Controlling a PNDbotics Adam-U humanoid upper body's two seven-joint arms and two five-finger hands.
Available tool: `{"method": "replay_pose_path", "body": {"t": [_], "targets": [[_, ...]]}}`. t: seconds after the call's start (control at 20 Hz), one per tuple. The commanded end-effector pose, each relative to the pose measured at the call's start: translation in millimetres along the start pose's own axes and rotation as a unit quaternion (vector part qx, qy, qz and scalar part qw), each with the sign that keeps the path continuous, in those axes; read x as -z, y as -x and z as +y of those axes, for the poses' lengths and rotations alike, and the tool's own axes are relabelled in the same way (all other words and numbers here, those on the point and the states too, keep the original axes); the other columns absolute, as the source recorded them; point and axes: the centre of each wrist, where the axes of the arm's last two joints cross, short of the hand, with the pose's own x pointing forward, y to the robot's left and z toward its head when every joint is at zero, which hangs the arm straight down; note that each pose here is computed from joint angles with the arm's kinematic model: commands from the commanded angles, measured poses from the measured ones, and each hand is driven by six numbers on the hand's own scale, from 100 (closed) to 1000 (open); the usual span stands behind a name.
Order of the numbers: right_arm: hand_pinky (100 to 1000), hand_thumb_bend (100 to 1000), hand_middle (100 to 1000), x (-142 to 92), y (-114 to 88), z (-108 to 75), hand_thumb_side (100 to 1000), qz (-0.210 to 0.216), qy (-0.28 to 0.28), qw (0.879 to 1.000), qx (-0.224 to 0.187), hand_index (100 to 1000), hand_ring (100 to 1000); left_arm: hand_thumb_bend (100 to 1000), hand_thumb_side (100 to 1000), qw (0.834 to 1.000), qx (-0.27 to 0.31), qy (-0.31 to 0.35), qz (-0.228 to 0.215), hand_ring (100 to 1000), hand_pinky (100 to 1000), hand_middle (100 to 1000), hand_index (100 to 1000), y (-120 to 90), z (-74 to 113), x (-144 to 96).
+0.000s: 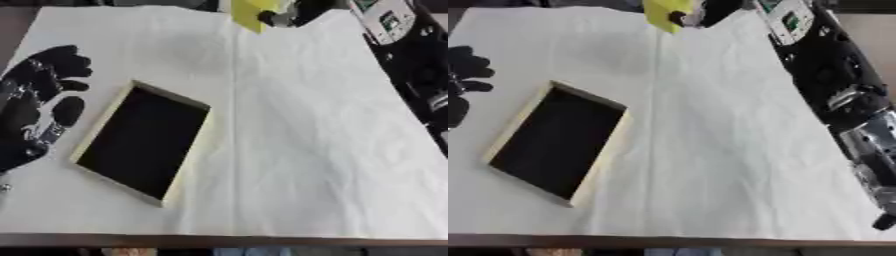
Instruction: Pick up objects on the table and place them in the box.
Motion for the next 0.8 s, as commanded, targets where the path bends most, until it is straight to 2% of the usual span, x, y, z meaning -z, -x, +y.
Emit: {"method": "replay_pose_path", "body": {"t": [0.05, 0.2, 0.35, 0.8], "targets": [[783, 323, 636, 15.1, -31.1, -14.1, 222, -0.059, -0.019, 0.998, -0.024, 720, 746, 463, 595, 1.000, 0.011, 0.006, -0.004, 814, 779, 772, 906, -3.5, 3.6, 0.4], [785, 320, 637, 25.8, -45.6, -8.2, 225, -0.078, -0.052, 0.995, -0.020, 721, 747, 461, 600, 1.000, 0.010, 0.015, -0.003, 814, 779, 772, 906, -2.6, 1.4, 0.3], [786, 316, 639, 35.1, -50.9, 0.8, 230, -0.085, -0.084, 0.993, -0.014, 723, 749, 459, 605, 1.000, 0.009, 0.022, 0.001, 814, 779, 772, 905, -0.7, -0.6, -0.8], [783, 305, 641, 54.5, -44.8, 36.8, 237, -0.078, -0.142, 0.987, 0.008, 726, 749, 451, 622, 0.999, 0.000, 0.031, 0.012, 814, 778, 772, 905, 4.4, -6.5, -10.1]]}}
